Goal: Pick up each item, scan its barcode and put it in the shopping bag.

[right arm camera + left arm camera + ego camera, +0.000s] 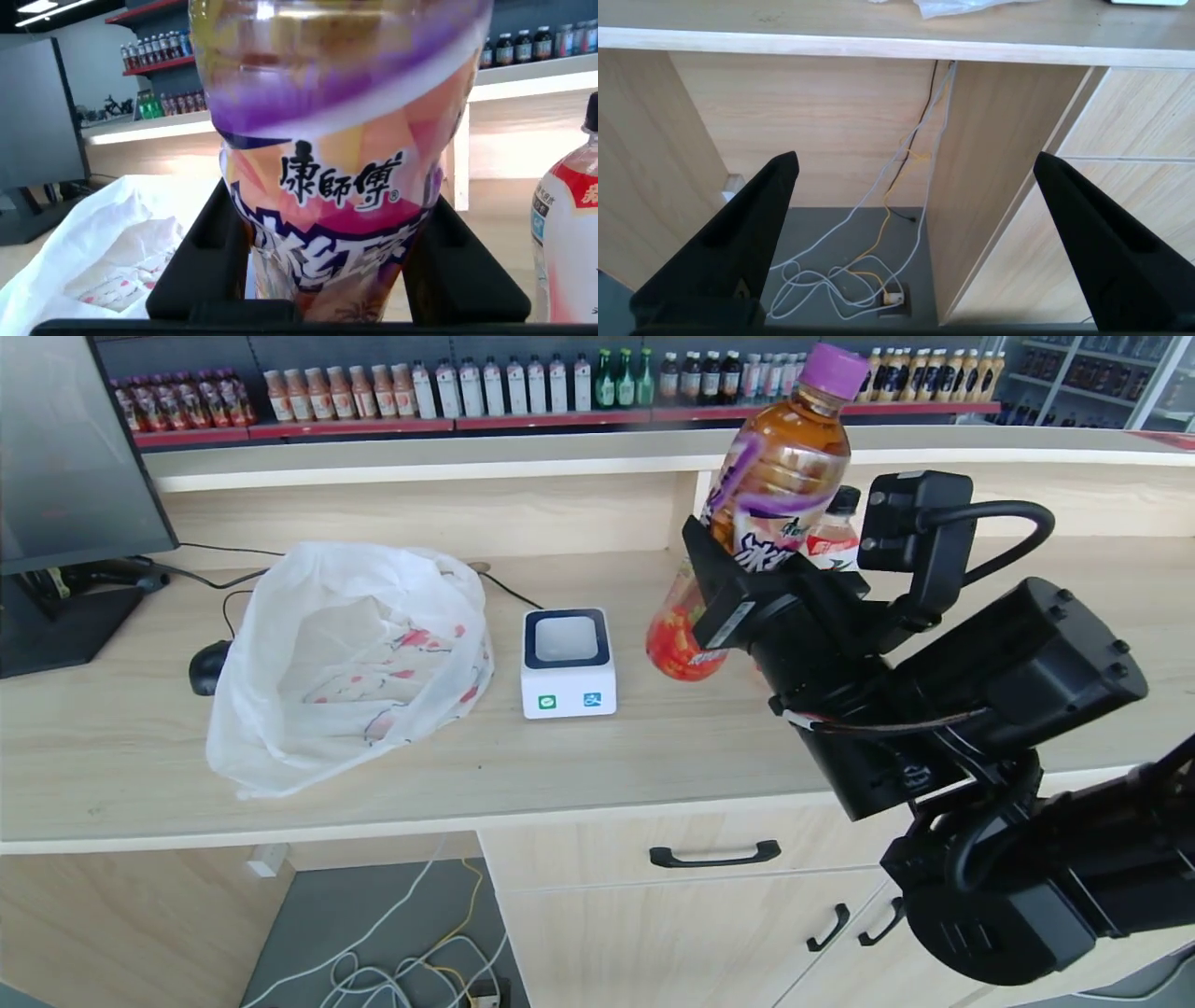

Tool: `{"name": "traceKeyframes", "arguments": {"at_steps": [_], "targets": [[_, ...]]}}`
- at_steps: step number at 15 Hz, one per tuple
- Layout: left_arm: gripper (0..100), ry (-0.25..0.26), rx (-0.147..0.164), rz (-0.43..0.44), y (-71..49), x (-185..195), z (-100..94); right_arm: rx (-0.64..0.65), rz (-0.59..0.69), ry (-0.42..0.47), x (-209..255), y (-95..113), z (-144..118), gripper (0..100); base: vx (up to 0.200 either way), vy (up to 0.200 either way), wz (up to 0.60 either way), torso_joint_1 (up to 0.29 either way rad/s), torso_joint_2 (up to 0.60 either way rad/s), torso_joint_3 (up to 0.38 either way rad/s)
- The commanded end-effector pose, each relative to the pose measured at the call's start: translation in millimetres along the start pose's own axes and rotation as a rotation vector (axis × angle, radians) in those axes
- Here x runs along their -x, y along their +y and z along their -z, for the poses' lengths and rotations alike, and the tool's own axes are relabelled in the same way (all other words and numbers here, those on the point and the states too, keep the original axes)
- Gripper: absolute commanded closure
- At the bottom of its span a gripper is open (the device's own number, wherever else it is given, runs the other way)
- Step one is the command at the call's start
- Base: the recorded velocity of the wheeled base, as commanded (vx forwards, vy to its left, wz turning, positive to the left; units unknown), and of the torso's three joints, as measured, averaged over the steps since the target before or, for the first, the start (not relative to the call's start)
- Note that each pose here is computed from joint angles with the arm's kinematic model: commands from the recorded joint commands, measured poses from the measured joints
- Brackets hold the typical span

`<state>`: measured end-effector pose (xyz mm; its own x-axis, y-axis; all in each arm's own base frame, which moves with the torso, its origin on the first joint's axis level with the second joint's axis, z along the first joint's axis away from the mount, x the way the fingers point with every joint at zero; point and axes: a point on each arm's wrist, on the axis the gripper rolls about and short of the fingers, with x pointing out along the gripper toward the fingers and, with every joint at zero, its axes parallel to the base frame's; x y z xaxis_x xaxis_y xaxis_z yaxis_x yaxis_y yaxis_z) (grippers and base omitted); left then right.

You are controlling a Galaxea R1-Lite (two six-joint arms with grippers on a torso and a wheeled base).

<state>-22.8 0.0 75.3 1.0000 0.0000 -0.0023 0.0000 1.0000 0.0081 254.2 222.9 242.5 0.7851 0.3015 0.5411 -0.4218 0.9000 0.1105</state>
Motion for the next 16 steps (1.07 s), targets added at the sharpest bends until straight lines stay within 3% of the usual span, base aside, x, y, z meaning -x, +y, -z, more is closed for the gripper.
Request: {"name": "traceKeyframes", "arguments": {"at_steps": [1,6,12,16], "targets": [[0,0.001,0.000,0.000,0.0,0,-0.1,-0.004,0.013,-0.037,-7,-2,-6,100,0.000,0.200,0.00,-0.012,-0.01,0.002],[0,-0.001,-0.003,0.000,0.0,0,0.0,0.006,0.041,-0.057,-13,-12,-9,100,0.000,0.200,0.00,0.004,0.00,0.001],[0,0.001,-0.001,0.000,0.0,0,-0.1,0.011,0.041,-0.047,-11,-14,-7,100,0.000,0.000,0.00,0.000,0.00,0.000],[0,0.001,-0.001,0.000,0.0,0,-0.1,-0.014,0.049,-0.011,-14,-18,12,100,0.000,0.000,0.00,0.000,0.00,0.000]]}}
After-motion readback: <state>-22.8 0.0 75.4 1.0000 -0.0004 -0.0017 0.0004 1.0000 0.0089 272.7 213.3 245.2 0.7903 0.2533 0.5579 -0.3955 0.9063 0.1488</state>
